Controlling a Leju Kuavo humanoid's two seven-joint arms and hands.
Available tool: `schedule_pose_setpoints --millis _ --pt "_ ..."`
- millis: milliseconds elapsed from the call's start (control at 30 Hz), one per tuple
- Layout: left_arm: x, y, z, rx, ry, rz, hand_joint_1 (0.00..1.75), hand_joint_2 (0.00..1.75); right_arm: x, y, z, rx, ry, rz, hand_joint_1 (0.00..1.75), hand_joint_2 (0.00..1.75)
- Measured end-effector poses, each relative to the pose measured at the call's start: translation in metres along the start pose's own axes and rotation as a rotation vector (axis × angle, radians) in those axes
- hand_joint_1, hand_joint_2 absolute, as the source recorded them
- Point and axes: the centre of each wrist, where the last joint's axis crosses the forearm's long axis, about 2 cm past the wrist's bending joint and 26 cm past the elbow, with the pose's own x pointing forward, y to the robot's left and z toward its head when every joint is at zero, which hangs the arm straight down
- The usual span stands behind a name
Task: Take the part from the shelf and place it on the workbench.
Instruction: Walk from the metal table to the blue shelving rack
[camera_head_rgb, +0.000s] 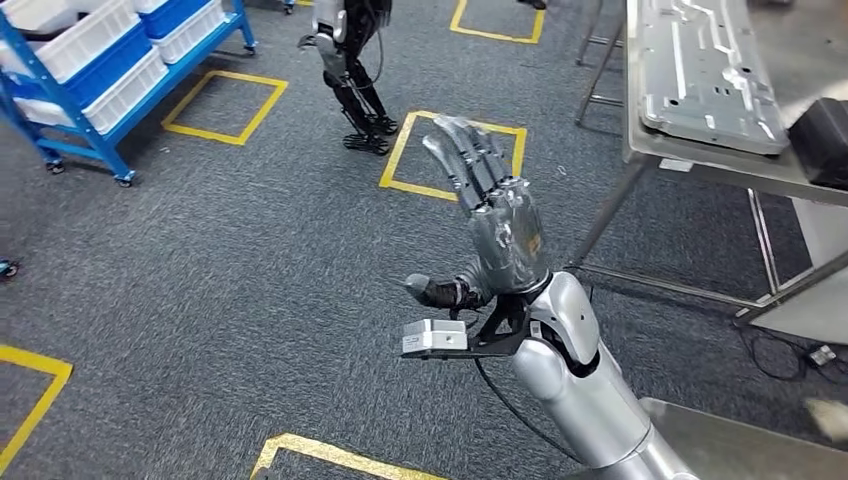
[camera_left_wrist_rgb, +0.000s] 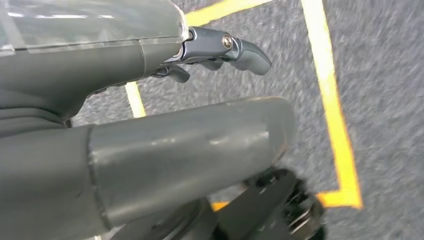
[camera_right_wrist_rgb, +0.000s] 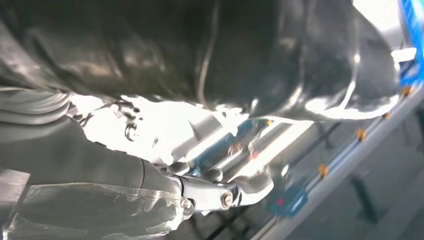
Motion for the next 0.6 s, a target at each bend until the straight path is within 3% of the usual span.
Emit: schedule_pose_setpoints --millis 267,600 --pt "0.013 -0.008 -0.006 -0.019 -0.027 0.010 0.00 0.00 -0.001 0.003 -0.001 0.026 0.000 0.006 0.00 0.00" --pt "0.010 -0.010 -0.005 -0.015 -0.007 0.028 0.00 0.00 -0.001 0.008 -0.005 0.050 0.002 0.024 0.00 0.00"
